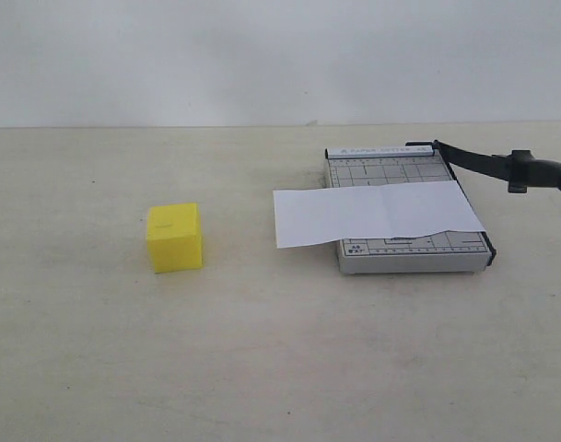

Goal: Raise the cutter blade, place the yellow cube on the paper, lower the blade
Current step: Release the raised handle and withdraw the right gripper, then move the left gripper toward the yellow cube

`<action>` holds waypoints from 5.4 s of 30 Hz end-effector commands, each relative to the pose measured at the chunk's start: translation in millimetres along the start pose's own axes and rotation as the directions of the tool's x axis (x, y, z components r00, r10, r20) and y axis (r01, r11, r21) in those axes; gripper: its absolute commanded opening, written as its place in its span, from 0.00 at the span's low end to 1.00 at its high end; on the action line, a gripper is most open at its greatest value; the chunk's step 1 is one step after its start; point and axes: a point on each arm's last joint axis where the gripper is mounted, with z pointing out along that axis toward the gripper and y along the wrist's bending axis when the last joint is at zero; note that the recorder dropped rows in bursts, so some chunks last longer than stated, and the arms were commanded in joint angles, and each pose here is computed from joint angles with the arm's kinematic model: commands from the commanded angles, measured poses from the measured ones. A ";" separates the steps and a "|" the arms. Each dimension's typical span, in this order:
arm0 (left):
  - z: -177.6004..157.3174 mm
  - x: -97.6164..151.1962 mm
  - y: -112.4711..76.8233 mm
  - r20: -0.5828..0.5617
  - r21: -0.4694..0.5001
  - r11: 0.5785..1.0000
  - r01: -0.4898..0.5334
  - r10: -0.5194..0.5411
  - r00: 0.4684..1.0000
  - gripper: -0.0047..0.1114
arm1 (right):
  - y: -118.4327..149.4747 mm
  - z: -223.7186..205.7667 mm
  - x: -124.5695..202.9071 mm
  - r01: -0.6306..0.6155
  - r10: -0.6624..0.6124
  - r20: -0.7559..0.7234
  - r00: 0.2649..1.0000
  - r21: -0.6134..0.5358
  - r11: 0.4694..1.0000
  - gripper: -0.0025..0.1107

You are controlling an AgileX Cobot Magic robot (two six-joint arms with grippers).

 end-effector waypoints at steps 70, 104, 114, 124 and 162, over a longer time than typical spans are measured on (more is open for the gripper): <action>0.3 1.0 0.0 -0.001 -0.002 1.000 0.010 -0.010 1.000 0.08 | 28.0 -42.8 227.6 -0.177 0.087 0.218 0.972 0.437 0.882 0.02; -15.4 -42.4 26.8 0.558 -0.064 0.893 0.445 -0.338 0.758 0.08 | 27.9 -42.8 227.4 -0.177 0.086 0.220 0.972 0.437 0.882 0.02; -14.7 -42.8 24.7 0.542 -0.027 0.885 0.465 -0.377 0.751 0.08 | 27.9 -42.8 227.4 -0.177 0.086 0.220 0.972 0.437 0.882 0.02; -14.8 -171.9 18.4 0.234 -0.010 0.947 -0.322 0.315 0.920 0.47 | 27.9 -42.8 227.4 -0.177 0.086 0.220 0.972 0.437 0.882 0.02; 214.9 -176.0 -17.7 -0.350 0.397 0.892 -0.217 0.366 0.863 0.73 | 27.9 -42.8 227.4 -0.177 0.086 0.220 0.972 0.437 0.882 0.02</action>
